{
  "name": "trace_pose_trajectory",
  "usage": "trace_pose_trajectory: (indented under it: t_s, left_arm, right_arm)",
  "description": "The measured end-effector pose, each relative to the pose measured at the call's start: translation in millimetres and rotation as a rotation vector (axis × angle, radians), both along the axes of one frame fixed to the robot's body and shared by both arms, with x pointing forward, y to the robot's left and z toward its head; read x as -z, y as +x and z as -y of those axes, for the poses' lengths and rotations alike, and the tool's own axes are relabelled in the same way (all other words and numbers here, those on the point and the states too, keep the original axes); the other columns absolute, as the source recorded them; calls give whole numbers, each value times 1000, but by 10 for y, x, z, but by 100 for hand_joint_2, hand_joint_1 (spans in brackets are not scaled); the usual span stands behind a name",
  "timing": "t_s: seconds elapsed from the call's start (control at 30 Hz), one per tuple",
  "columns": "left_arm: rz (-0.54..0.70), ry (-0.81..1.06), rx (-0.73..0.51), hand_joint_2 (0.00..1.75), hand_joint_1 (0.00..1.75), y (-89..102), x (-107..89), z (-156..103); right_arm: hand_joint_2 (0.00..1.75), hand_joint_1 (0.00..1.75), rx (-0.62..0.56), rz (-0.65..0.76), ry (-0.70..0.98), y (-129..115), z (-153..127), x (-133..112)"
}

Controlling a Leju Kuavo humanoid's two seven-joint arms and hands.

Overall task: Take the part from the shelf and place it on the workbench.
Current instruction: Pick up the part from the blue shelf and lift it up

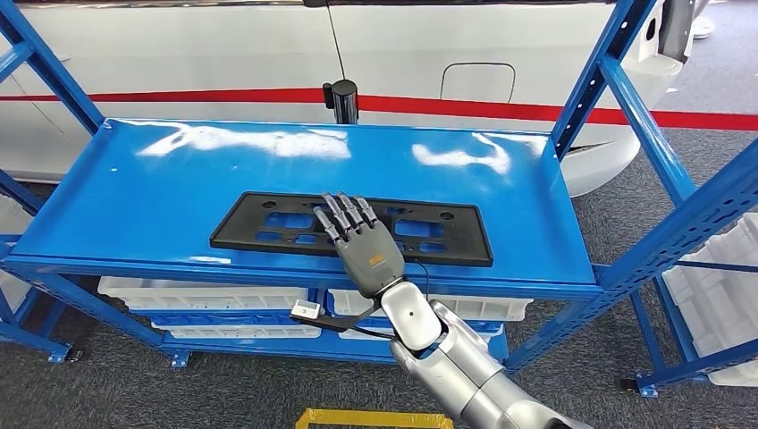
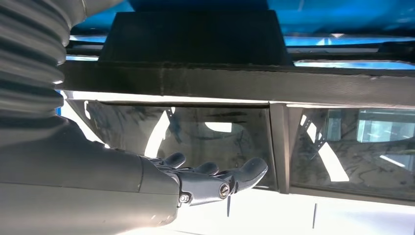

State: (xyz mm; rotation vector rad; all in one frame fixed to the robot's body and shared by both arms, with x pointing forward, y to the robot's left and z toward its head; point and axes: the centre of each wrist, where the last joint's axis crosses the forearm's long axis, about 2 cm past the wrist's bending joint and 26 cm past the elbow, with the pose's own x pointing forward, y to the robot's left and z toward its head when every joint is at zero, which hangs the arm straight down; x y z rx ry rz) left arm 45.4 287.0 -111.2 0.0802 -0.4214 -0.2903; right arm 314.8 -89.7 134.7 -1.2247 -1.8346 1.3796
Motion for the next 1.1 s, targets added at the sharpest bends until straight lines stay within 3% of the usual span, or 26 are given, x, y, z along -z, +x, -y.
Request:
trace_pose_trajectory:
  t_s: [0.57,1.1]
  left_arm:
    - [16,-1,25,0,0,106,-14,28]
    - [19,8,61,0,0,236,-33,36]
  right_arm:
    - [175,0,28,-21,-37,156,-98,-86]
    - [175,0,118,-131,-188,493,-123,-149]
